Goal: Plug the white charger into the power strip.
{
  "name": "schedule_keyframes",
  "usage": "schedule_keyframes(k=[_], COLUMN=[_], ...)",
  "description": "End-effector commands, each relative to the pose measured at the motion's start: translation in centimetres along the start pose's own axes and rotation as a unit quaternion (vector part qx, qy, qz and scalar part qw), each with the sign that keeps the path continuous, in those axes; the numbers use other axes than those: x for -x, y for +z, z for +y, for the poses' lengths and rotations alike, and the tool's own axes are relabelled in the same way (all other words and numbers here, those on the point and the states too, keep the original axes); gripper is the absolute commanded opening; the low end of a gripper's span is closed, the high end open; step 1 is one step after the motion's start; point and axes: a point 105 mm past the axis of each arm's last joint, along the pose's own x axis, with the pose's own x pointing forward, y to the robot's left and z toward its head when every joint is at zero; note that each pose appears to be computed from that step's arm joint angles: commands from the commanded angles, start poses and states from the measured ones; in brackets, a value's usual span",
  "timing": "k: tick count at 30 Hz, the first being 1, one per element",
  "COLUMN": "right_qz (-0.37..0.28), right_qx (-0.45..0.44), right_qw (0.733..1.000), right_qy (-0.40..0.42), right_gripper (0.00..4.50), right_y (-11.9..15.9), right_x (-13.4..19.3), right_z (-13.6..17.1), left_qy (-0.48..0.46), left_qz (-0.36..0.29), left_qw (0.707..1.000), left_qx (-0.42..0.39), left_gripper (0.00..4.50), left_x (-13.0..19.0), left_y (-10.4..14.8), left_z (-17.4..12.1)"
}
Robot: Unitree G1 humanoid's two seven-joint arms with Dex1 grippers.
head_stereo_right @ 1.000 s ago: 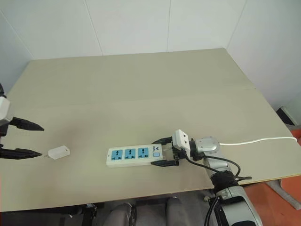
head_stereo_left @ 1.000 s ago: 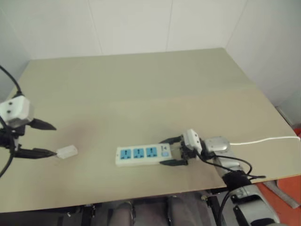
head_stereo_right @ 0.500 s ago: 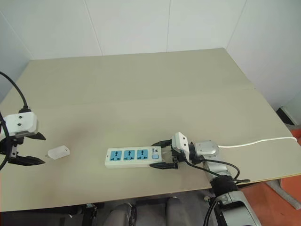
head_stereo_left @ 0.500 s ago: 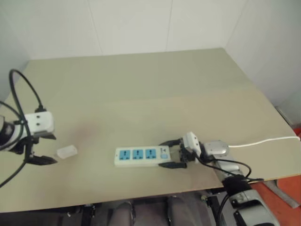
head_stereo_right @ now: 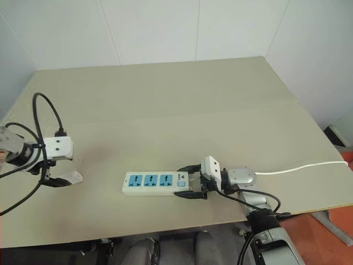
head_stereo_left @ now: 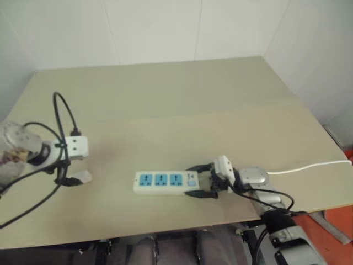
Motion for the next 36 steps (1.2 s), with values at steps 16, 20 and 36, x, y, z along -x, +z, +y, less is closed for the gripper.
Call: schedule_keyframes(k=[16, 20, 36], right_qz=[-0.011, -0.011, -0.008], right_qx=[0.018, 0.017, 0.015], right_qw=[1.0, 1.0, 1.0], right_qy=[-0.009, -0.01, -0.021], right_gripper=[3.4, 3.4, 3.4], right_y=[1.2, 1.2, 1.2], right_x=[-0.1, 0.0, 0.3], right_z=[-0.4, -0.4, -0.1], left_qy=[-0.01, -0.007, -0.026], left_qz=[0.014, 0.013, 0.016], left_qw=[1.0, 1.0, 0.999], left_qx=[0.019, 0.025, 0.023], left_gripper=[4.5, 4.5, 1.36], left_x=[-2.7, -3.1, -3.4], left_y=[-0.3, -0.2, -0.1], left_z=[-0.8, -0.7, -1.3])
